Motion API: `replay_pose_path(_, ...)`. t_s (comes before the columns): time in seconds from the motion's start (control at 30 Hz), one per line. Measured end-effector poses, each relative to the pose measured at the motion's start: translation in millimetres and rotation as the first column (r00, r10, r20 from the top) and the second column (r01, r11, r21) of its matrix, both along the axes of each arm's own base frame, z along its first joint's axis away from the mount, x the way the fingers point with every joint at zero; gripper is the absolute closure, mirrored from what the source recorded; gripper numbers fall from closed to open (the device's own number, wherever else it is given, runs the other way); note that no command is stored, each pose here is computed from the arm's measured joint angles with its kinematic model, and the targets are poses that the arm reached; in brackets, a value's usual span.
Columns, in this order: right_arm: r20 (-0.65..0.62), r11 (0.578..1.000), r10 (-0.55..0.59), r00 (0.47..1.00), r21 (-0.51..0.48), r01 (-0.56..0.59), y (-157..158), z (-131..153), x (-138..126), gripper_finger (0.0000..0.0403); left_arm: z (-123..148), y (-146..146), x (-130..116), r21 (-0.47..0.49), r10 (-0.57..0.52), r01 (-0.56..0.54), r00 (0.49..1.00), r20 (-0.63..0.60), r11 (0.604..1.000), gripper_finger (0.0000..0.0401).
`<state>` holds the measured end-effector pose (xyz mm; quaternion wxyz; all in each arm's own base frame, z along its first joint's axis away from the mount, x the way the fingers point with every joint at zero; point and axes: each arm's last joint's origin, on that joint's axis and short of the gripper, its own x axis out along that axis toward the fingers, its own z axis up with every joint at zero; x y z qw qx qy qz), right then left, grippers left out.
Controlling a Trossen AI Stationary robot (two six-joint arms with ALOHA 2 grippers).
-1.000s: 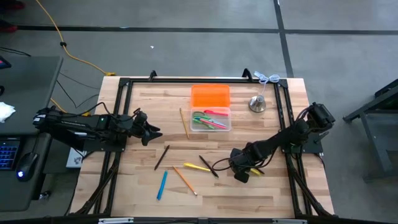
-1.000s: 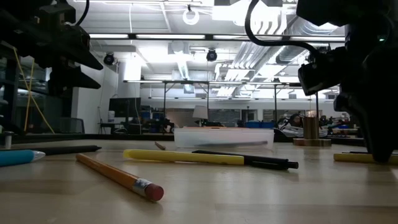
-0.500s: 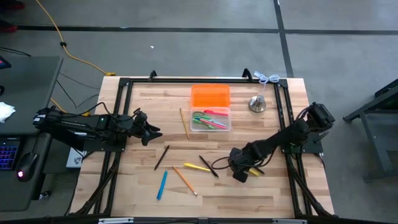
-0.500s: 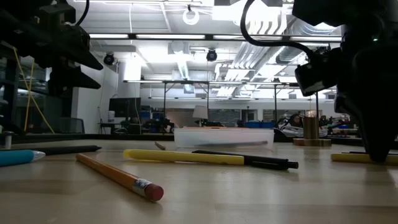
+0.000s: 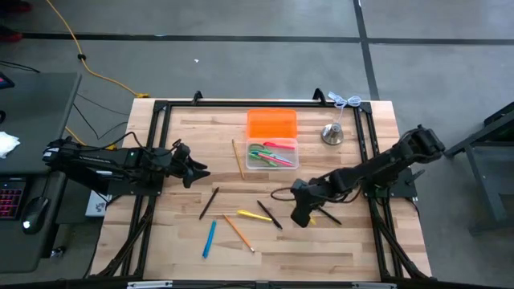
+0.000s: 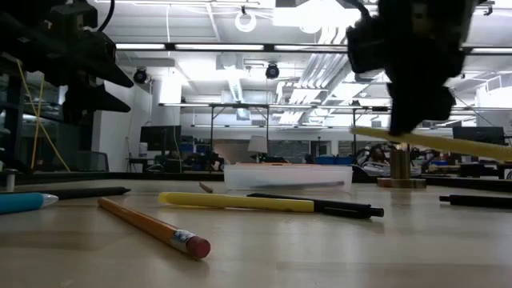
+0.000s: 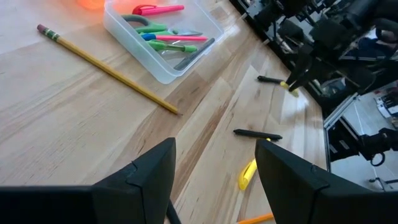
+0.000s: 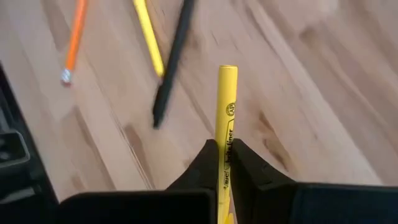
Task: Pick & place school supplies into a supply box
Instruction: Put the right yellow highlighter into the supply box
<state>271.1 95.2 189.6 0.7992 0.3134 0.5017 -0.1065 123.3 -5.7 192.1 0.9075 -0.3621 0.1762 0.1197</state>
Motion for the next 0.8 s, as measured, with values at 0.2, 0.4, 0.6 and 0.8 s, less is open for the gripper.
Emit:
replay_pose_path(0.2,0.148,1.0,-0.019,0.989,0.01,0.018,-14,15,10,0.04,10,-2,4,-0.015,-0.041,0.042,0.993,0.107,0.999,0.0151)
replay_pose_path(0.4,0.315,0.999,-0.017,0.949,0.039,0.005,-27,27,26,0.04,17,-3,6,-0.014,-0.088,0.093,0.979,0.186,0.996,0.0151)
replay_pose_path(0.6,0.51,0.996,-0.02,0.86,0.08,-0.024,-41,45,41,0.04,20,-4,7,-0.016,-0.101,0.107,0.97,0.219,0.994,0.0151)
replay_pose_path(0.8,0.672,0.994,-0.037,0.74,0.098,-0.04,-59,63,51,0.0401,27,-4,8,-0.005,-0.111,0.118,0.951,0.289,0.993,0.0151)
